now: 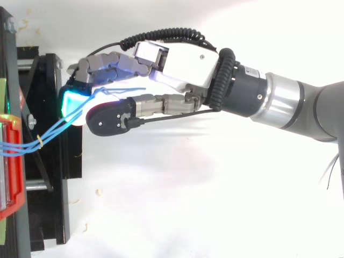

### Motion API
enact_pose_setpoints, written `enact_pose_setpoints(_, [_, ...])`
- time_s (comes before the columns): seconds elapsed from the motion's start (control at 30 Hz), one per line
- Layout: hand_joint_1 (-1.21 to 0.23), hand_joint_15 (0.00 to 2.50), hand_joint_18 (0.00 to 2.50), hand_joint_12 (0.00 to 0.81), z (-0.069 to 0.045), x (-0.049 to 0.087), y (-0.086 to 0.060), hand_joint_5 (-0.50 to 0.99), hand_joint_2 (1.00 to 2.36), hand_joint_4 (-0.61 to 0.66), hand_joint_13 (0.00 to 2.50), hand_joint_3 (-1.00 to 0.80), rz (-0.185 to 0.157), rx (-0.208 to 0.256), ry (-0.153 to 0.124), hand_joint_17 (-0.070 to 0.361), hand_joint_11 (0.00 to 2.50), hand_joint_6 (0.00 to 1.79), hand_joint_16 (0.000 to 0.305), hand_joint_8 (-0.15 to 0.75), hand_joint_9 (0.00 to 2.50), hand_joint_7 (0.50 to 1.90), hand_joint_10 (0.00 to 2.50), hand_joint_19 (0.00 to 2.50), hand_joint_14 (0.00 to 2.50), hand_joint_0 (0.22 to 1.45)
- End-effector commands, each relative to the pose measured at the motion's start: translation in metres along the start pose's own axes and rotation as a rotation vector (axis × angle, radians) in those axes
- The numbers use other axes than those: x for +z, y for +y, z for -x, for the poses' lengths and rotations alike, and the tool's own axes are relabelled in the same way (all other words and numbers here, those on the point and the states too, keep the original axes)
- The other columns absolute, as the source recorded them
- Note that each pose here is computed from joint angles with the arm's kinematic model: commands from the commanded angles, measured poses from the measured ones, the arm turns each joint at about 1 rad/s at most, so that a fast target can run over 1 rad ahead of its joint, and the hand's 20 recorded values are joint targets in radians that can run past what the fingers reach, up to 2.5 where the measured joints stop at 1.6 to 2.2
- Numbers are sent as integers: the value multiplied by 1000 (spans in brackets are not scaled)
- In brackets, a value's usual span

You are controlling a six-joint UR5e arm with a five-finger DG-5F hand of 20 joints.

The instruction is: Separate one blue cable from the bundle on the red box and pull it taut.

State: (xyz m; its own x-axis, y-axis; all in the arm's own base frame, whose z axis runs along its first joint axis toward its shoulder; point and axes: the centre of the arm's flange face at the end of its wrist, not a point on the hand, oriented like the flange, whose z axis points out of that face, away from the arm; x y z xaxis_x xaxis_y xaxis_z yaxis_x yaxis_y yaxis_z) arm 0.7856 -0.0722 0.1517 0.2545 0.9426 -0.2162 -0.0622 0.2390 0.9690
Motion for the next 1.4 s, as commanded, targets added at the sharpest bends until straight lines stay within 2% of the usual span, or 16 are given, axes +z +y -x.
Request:
enact_pose_setpoints(0.0, [-450,110,168,343,5,-1,8,-140,1009,200,345,-407,-15,-9,7,93,194,664,41,250,559,994,6,215,4,536])
enact_pose_setpoints(0.1, [-475,116,175,339,8,-3,12,-160,1013,194,349,-366,-31,-18,10,91,203,765,40,247,561,857,7,219,4,552])
enact_pose_setpoints(0.23, [-499,122,181,337,14,-4,19,-168,1016,201,356,-331,-46,-24,12,91,201,819,40,243,563,818,7,221,5,563])
enact_pose_setpoints(0.37, [-510,123,187,336,19,-4,20,-171,1019,191,358,-299,-52,-27,19,90,206,851,40,243,566,831,7,231,4,569])
enact_pose_setpoints(0.53, [-530,127,216,333,29,-3,39,-169,1024,212,376,-192,-37,-27,16,89,212,906,39,242,574,810,7,231,5,570])
enact_pose_setpoints(0.57, [-545,133,234,334,33,-3,47,-167,1024,207,386,-166,-39,-32,15,89,217,920,39,243,586,814,8,239,5,570])
enact_pose_setpoints(0.63, [-561,143,247,332,35,-4,49,-164,1023,204,402,-143,-46,-40,16,88,238,927,39,243,602,825,8,235,6,571])
enact_pose_setpoints(0.7, [-589,156,282,331,41,-6,61,-158,1022,196,428,-120,-55,-52,16,87,255,933,39,244,627,839,9,244,6,575])
enact_pose_setpoints(0.77, [-603,158,294,331,43,-7,61,-156,1021,182,434,-116,-65,-57,17,87,270,934,39,242,634,839,10,242,6,577])
enact_pose_setpoints(0.9, [-659,176,313,330,54,-9,69,-156,1021,132,456,-115,-84,-64,14,87,299,933,38,240,653,858,11,248,9,594])
enact_pose_setpoints(0.97, [-709,182,328,330,63,-9,82,-158,1022,83,466,-114,-73,-62,8,87,314,935,38,237,663,862,11,242,8,604])
enact_pose_setpoints(1.03, [-744,193,347,328,65,-9,87,-161,1023,48,482,-110,-71,-64,6,86,330,940,38,238,677,878,12,244,8,617])
enact_pose_setpoints(1.17, [-817,207,403,324,72,-10,92,-166,1023,-5,531,-165,-78,-70,2,86,386,945,38,234,720,982,13,239,10,672])
enact_pose_setpoints(1.37, [-820,211,447,321,78,-11,93,-171,1010,-14,560,-401,-86,-69,-1,85,413,964,38,226,755,862,16,254,9,712])
